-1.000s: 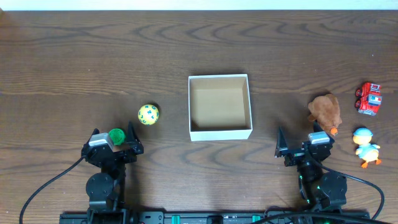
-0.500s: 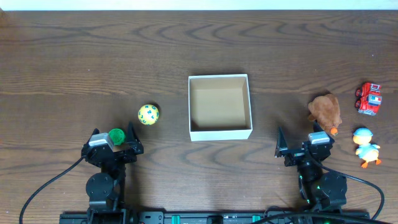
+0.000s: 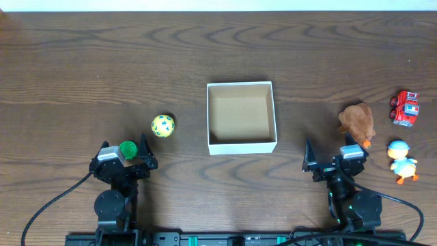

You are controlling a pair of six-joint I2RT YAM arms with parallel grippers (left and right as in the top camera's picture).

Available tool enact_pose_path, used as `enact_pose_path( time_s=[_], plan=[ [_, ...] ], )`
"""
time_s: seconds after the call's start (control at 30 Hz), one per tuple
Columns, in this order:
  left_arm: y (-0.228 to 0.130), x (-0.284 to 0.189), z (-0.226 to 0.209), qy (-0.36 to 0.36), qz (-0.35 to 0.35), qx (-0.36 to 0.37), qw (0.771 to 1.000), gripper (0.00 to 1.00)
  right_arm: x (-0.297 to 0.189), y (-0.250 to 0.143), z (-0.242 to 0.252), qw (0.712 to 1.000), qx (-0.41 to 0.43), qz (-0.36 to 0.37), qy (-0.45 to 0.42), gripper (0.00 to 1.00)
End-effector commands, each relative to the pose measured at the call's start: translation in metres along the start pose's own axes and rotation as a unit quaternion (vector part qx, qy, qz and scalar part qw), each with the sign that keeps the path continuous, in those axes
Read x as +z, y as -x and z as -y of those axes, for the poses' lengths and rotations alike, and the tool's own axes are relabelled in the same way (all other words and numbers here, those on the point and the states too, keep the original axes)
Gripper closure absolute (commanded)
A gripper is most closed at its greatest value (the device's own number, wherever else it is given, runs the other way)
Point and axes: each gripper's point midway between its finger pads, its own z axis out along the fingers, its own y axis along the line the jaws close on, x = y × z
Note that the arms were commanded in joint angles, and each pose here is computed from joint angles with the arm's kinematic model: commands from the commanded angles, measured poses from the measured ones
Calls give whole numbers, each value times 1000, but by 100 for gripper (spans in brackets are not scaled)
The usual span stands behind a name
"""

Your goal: Pack container

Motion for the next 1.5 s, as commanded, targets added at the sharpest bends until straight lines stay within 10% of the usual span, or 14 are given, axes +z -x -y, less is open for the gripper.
enact_pose_path(
  time_s=[0.0,0.77,1.47],
  plan=[
    [-17,1,-5,8,-25,7,1000,2,0,-5,4,1000,8,-9,-7,1],
    [-16,2,8,-16,-56,-90,994,2,5,-36,8,988,99,-112,-29,1],
    [60,6,31,-1,-262,23,965,2,57,63,87,942,91,-302,-110,1]
  ],
)
